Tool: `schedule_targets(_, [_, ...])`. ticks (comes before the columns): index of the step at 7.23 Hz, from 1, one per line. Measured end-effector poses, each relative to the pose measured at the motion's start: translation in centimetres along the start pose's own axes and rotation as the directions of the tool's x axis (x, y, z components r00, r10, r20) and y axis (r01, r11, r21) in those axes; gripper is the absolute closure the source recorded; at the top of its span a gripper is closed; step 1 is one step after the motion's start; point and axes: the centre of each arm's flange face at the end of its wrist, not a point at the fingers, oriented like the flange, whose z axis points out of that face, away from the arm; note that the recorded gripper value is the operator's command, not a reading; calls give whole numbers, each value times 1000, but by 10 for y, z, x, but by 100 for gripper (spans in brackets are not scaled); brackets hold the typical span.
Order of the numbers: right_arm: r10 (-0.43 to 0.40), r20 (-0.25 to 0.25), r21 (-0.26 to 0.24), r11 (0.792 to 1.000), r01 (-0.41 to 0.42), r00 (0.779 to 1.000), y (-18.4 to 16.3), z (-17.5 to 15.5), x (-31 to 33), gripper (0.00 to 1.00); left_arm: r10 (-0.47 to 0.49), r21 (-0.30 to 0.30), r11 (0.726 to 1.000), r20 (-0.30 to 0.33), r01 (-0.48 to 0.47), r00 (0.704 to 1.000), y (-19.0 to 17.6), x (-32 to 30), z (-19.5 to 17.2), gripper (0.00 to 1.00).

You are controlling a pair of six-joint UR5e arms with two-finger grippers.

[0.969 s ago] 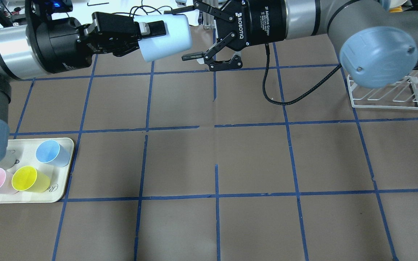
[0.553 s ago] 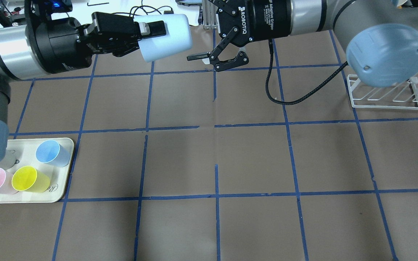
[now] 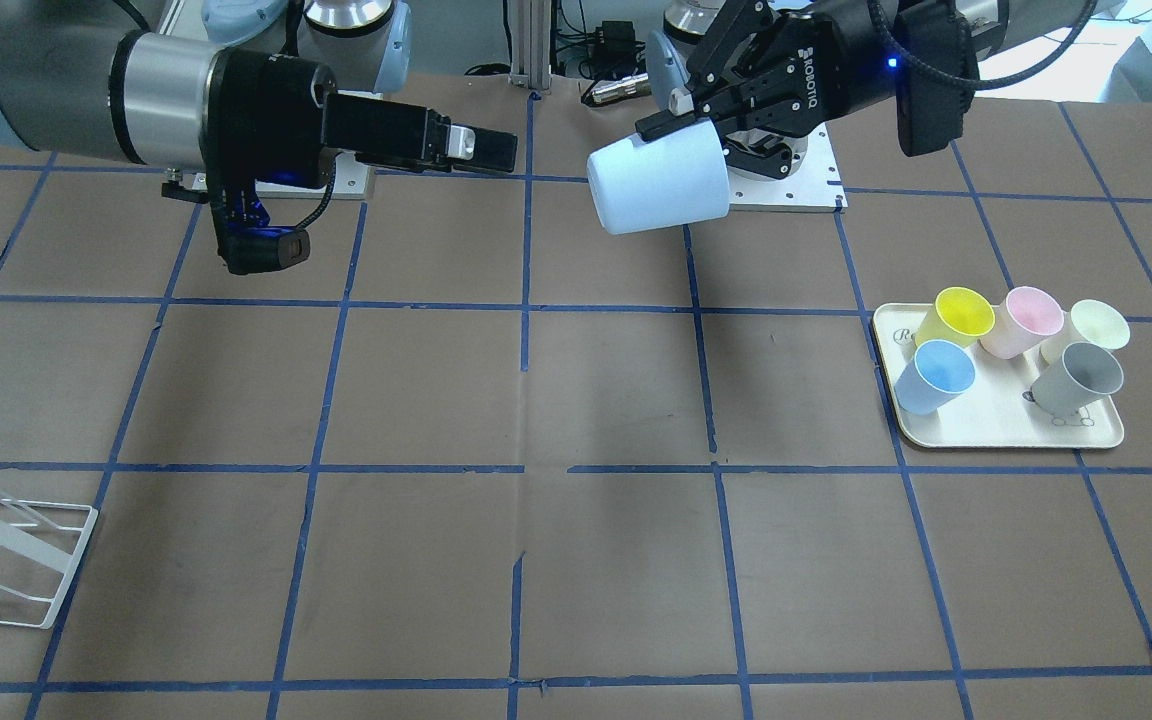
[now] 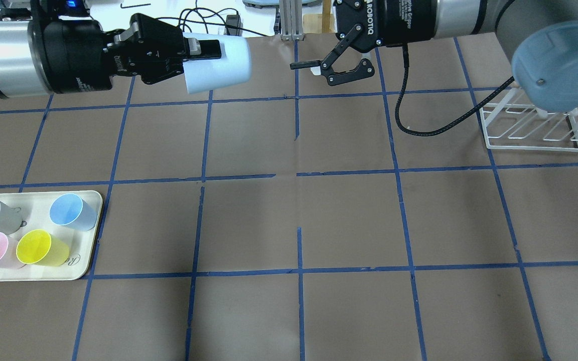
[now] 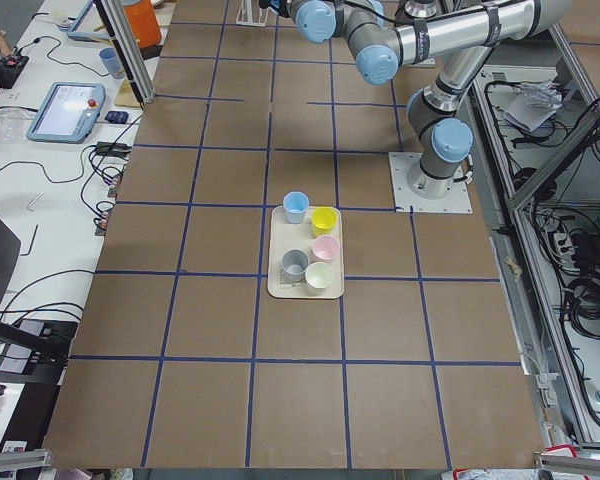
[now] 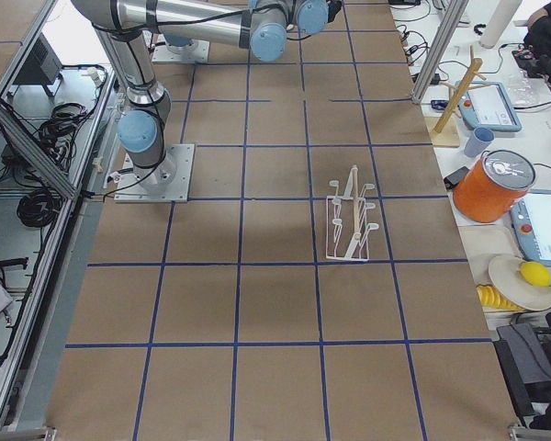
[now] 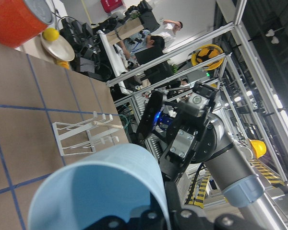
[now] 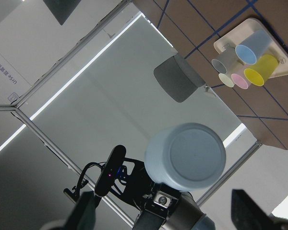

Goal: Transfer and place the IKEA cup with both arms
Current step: 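Carry the cup with the left gripper toward the tray while the right arm withdraws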

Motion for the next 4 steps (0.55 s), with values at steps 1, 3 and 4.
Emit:
schedule_targets(1, [11,-16,54,998,-10,1000,-11,-20,2,0,23,-15,1000,184,-21,983,-9,0,-12,100])
schedule_targets(3, [30,-121,194,981,-6,992,-29,-54,10,0,61,-60,998,524,-35,850,-26,-24,-40,100])
schedule_targets(4, [46,-231,280,960,21,972,-35,-65,16,0,124,-132,990,657,-49,744,-32,-48,-52,100])
